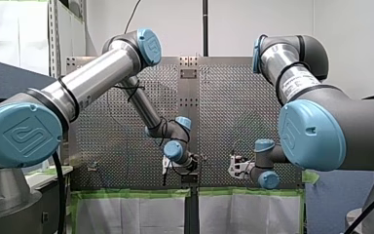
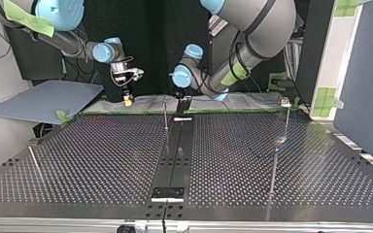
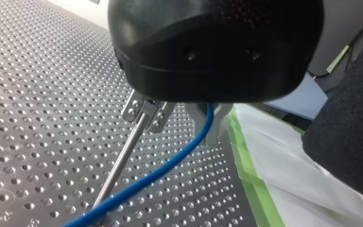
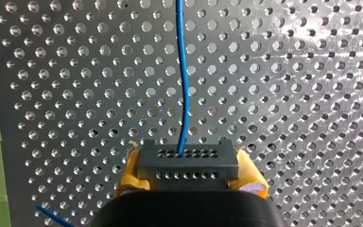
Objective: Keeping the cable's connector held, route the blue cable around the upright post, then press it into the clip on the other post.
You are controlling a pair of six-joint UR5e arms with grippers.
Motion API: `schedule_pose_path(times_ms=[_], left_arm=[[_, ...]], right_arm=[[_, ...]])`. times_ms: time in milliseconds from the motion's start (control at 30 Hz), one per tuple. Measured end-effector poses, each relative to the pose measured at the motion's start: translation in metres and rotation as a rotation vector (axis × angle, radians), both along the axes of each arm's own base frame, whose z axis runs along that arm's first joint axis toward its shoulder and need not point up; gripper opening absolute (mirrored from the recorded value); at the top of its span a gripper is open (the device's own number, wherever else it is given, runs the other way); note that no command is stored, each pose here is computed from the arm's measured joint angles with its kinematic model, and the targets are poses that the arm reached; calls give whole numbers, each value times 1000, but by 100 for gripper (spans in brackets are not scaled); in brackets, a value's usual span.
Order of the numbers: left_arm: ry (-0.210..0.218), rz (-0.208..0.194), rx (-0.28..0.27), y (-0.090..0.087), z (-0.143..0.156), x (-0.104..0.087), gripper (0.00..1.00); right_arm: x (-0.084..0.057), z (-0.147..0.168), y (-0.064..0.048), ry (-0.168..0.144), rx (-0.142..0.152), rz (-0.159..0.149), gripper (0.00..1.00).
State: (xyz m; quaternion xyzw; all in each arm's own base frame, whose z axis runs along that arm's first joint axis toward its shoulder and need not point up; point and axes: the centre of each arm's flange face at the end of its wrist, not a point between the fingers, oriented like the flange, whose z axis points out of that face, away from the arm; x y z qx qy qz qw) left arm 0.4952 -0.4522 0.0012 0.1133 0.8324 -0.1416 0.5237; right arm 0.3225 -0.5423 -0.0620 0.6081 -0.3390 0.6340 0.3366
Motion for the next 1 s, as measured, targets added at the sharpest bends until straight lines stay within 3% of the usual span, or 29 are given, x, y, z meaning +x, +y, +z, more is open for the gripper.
schedule_pose_path(times_ms=[633,1000], left_arm=[[-8,3,-72,-3,12,20,0],[21,-1,-106,-4,6,21,0]], right_arm=[[4,6,-13,-6,-8,3,0],[6,8,-13,-8,-11,10,0]])
